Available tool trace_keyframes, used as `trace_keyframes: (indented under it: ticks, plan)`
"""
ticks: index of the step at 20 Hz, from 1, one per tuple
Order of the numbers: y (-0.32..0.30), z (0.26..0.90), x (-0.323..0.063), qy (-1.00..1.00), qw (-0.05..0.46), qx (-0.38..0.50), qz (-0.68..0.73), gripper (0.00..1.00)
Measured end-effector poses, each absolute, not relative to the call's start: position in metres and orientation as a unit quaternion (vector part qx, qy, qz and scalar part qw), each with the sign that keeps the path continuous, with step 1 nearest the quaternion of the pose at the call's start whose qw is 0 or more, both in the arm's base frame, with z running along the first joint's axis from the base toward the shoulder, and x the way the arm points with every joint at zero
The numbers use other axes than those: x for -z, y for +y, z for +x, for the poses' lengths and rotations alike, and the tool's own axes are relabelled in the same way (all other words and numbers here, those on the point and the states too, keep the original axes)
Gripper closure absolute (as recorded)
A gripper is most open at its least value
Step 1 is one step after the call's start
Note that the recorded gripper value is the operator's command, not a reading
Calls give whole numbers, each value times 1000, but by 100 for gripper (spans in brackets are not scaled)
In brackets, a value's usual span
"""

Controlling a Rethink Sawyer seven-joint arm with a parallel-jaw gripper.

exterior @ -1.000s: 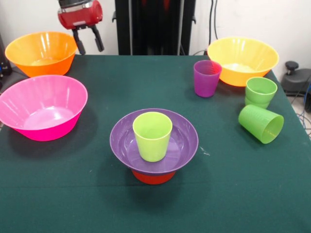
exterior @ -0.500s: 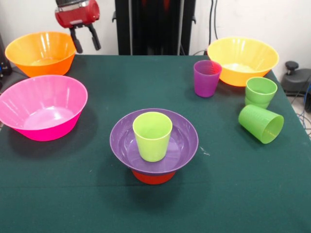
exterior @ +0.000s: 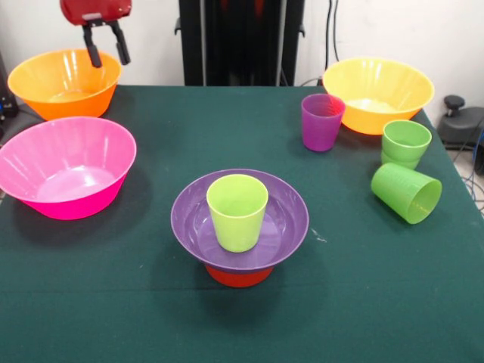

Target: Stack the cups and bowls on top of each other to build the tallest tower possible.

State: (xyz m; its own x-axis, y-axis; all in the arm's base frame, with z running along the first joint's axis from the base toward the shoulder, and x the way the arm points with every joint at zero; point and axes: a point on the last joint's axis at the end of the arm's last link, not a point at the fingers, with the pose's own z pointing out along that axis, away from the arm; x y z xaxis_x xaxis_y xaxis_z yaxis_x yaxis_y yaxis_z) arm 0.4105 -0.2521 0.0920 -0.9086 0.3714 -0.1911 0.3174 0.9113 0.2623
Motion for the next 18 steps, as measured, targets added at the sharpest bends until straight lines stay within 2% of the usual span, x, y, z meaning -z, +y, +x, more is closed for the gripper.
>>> trace_keyframes:
  ticks: [4,14,18]
  plan:
    - [-252,412,-95,973,119,-101,170,0]
    - [-204,428,-55,980,138,-100,100,0]
    - [-206,432,-47,978,141,-109,110,0]
